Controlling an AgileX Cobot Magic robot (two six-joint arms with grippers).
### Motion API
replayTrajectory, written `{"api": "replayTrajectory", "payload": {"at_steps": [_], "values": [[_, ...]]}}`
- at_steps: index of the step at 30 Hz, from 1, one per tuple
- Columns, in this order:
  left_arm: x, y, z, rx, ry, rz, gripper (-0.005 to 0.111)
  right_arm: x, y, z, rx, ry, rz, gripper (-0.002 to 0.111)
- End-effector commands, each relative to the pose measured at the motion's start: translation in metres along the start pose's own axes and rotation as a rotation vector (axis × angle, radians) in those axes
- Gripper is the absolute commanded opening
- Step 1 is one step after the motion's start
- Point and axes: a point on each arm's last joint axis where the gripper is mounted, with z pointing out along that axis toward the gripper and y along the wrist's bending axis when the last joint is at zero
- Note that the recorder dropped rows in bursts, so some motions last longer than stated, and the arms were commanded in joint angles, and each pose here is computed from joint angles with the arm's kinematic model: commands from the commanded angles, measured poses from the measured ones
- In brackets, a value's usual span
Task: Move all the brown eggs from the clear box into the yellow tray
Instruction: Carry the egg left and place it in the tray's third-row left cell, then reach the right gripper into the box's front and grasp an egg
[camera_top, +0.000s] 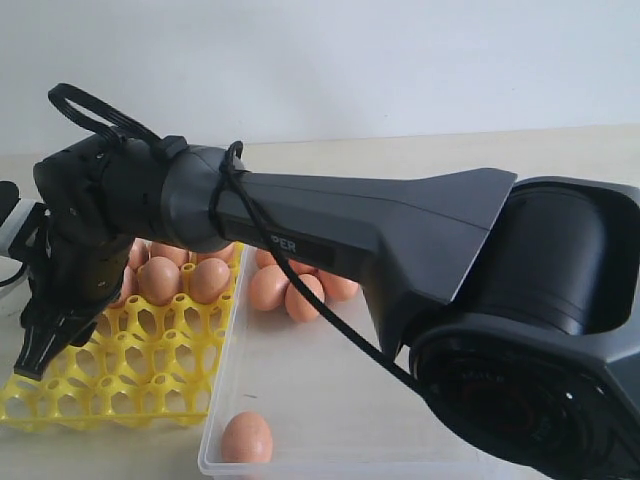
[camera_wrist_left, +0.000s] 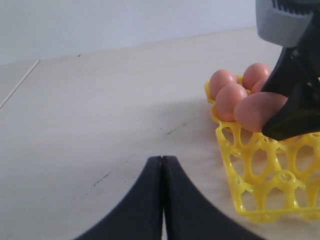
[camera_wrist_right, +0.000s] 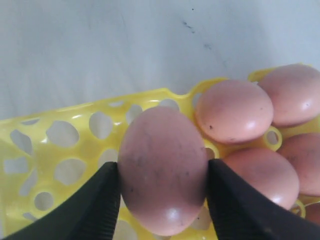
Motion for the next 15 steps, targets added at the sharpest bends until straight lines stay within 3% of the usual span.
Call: {"api": "replayTrajectory", "payload": {"at_steps": [1, 5, 11, 15], "values": [[-0.002, 0.000, -0.001, 0.007, -0.020, -0.005, 0.000, -0.004, 0.000, -0.003, 0.005, -0.016, -0.011, 0.055], [-0.002, 0.000, -0.001, 0.007, -0.020, -0.005, 0.000, -0.004, -0.001, -0.003, 0.009, -0.019, -0.010, 0.068], [-0.002, 0.000, -0.001, 0.007, -0.020, -0.005, 0.000, -0.007, -0.005, -0.013, 0.046, -0.022, -0.022, 0.068], [-0.002, 0.000, -0.001, 0.007, -0.020, -0.005, 0.000, -0.013, -0.026, -0.055, 0.189, 0.000, -0.001, 0.064]]}}
